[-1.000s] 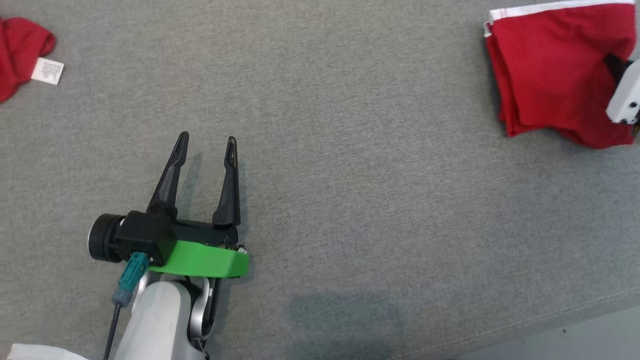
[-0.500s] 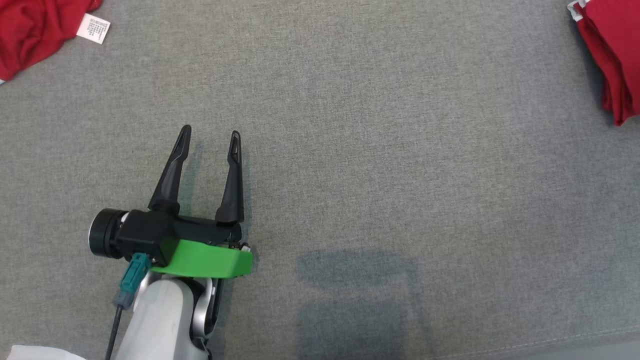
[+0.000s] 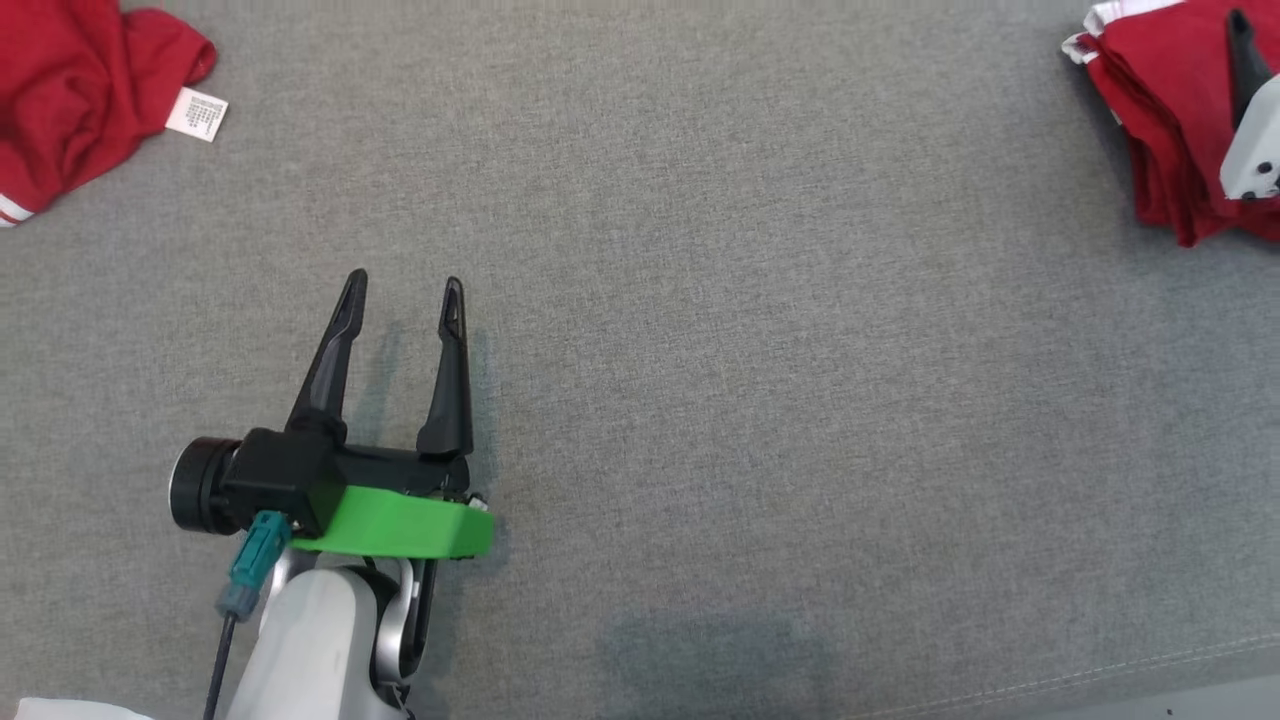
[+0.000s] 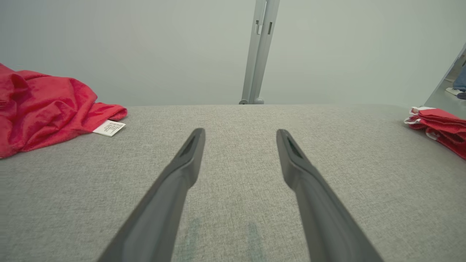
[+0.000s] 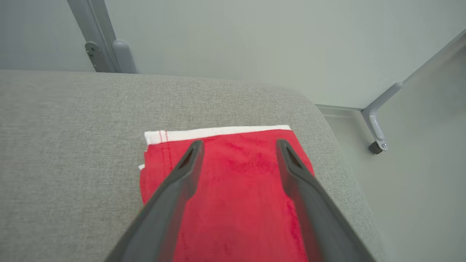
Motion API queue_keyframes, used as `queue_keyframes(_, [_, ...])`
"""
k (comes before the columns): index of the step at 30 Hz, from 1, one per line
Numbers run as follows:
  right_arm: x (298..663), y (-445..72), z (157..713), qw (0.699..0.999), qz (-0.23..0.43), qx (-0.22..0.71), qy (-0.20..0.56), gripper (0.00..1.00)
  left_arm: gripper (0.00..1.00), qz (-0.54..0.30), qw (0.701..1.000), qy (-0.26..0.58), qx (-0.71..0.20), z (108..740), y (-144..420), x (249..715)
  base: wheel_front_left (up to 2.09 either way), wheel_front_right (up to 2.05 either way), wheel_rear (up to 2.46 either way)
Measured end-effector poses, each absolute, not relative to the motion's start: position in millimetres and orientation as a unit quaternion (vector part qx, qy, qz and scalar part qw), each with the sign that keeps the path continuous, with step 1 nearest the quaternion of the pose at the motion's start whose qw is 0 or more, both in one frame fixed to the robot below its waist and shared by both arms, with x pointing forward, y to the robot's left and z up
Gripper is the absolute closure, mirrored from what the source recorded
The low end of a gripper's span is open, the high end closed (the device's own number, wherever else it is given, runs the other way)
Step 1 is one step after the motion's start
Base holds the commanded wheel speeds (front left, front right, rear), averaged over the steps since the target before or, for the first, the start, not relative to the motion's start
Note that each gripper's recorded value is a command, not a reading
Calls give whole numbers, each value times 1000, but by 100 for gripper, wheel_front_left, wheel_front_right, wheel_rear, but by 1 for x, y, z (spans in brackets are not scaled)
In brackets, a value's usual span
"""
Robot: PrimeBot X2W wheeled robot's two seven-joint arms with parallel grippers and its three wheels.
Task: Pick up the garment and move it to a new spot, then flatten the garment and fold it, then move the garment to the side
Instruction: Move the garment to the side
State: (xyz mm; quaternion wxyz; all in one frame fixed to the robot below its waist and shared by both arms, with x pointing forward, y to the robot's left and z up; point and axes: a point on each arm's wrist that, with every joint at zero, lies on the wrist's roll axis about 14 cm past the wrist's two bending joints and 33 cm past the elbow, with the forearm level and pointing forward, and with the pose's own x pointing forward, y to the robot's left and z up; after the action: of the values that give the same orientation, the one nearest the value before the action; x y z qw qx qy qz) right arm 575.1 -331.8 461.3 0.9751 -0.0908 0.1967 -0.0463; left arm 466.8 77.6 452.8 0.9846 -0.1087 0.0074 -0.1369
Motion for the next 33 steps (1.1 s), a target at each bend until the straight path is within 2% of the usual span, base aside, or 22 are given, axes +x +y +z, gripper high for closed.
queue_keyframes(7, [570,-297,519,992,4,-101,81,0,0,-98,989,-13,-108,475,101,460,0,0,0])
queue_keyframes(17, [534,-236,569,998,46,-35,-33,0,0,-49,994,-21,-99,491,133,428,0,0,0])
queue_keyframes(26, [461,-179,555,994,53,52,-77,0,0,-25,994,-25,-99,499,149,390,0,0,0])
queue_keyframes(33, [414,-158,544,993,62,62,-83,0,0,-10,995,-29,-99,501,158,366,0,0,0])
